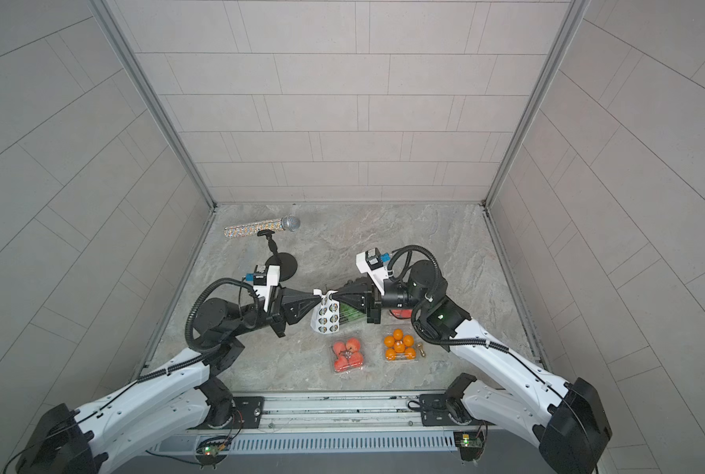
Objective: Label fruit boxes
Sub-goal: Pick up the label sticker from the center of the board, then adjust the label sticker.
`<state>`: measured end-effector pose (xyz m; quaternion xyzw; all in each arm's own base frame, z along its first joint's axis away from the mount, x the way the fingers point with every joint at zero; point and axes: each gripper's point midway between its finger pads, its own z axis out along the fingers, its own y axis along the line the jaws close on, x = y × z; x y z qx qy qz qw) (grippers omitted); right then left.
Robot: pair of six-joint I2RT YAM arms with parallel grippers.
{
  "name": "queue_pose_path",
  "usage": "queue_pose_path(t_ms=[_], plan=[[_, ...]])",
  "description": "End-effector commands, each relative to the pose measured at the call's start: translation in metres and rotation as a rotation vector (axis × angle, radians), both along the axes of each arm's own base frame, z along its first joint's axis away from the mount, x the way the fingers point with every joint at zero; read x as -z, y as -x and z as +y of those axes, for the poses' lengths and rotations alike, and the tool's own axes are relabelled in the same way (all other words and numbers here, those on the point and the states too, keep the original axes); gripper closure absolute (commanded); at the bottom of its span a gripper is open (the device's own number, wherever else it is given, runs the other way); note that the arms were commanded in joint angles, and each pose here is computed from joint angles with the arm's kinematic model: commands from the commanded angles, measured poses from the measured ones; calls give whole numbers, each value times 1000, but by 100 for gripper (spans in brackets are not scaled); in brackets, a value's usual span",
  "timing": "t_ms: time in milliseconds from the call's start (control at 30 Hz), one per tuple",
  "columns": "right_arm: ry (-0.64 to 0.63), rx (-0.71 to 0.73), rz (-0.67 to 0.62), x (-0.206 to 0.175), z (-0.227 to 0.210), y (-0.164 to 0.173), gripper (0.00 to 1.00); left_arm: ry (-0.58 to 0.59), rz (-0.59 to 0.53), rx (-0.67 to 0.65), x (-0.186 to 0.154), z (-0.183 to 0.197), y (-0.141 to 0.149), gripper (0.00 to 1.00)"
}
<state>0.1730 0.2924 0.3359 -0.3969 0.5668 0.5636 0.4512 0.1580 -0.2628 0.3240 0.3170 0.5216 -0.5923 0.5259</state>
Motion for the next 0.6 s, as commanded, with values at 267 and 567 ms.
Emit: queue_pose_path(t_ms=[267, 567], plan=[[83, 97, -20, 14, -2, -11, 100, 17, -17, 25, -3, 2, 10, 100], [97, 59, -42, 15, 9, 2, 100, 53, -12, 67, -10, 0, 14, 100]])
